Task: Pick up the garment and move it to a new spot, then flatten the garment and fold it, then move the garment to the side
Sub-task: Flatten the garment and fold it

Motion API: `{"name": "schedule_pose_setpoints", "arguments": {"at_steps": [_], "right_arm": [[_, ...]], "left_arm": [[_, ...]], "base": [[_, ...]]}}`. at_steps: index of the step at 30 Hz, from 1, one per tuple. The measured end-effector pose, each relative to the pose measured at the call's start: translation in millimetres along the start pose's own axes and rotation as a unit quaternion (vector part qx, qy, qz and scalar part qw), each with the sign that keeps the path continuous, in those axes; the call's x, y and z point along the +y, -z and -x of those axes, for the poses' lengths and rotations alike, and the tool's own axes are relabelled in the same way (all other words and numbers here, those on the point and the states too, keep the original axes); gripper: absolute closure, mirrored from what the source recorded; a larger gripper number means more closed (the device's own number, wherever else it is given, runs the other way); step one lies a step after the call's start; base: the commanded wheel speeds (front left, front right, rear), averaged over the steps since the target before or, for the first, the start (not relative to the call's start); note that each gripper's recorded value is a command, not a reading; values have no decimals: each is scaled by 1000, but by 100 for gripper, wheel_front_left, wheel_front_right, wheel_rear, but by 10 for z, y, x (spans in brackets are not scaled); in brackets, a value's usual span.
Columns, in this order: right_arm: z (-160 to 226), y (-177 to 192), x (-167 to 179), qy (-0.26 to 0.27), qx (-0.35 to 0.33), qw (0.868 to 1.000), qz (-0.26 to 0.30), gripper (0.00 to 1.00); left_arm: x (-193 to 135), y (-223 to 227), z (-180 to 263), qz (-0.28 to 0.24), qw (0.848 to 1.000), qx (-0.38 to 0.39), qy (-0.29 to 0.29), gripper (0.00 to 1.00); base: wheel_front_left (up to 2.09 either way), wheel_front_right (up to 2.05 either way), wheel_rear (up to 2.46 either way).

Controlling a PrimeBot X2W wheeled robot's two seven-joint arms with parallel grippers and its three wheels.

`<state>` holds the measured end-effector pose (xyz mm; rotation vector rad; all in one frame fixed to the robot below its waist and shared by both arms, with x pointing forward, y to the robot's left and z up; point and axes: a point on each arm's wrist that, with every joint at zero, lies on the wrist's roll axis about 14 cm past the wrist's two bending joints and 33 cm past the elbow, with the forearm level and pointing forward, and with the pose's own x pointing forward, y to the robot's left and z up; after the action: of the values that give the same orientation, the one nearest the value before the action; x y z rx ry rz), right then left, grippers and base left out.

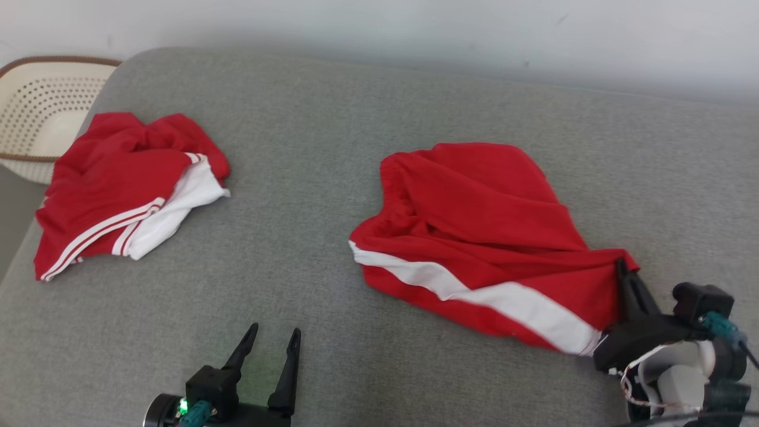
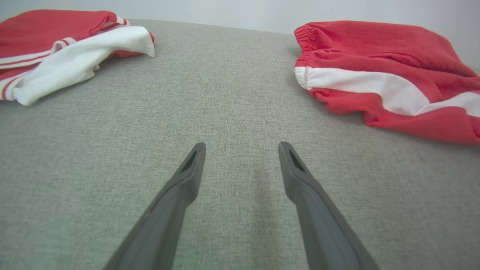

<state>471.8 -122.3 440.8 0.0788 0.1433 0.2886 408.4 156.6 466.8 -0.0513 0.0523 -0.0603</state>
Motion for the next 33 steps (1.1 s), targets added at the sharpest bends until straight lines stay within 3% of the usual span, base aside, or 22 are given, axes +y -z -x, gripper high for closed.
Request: {"name": "schedule_pose_setpoints", "arguments": {"at_steps": [9, 10, 11, 12, 13, 18, 24, 33], "right_arm": [[-381, 81, -292, 30, 35, 998, 32, 100], [-395, 96, -318, 31, 39, 998, 39, 86], [-394, 110, -348, 34, 43, 997, 45, 51], [-388, 101, -381, 40, 42, 997, 44, 7], [-379, 72, -412, 45, 39, 997, 45, 0], [-235, -77, -391, 47, 12, 997, 55, 0], [261, -105, -151, 26, -9, 998, 54, 0], [767, -149, -18, 34, -32, 998, 40, 0]], "left_arm": [[132, -18, -5, -1, 1000, 0, -17, 0], [151, -12, 4, 0, 1000, 1, -21, 0], [171, -13, 13, -1, 1000, 1, -25, 0], [179, -19, 20, -2, 1000, 0, -26, 0], [187, -29, 29, -2, 1000, -1, -28, 0], [261, -67, 107, 0, 999, -6, -45, 0], [307, -56, 304, -2, 998, -7, -60, 0], [163, -137, 360, -11, 999, -23, -40, 0]], "base": [[0, 0, 0], [0, 0, 0], [0, 0, 0], [0, 0, 0], [0, 0, 0], [0, 0, 0], [0, 0, 0], [0, 0, 0]]}}
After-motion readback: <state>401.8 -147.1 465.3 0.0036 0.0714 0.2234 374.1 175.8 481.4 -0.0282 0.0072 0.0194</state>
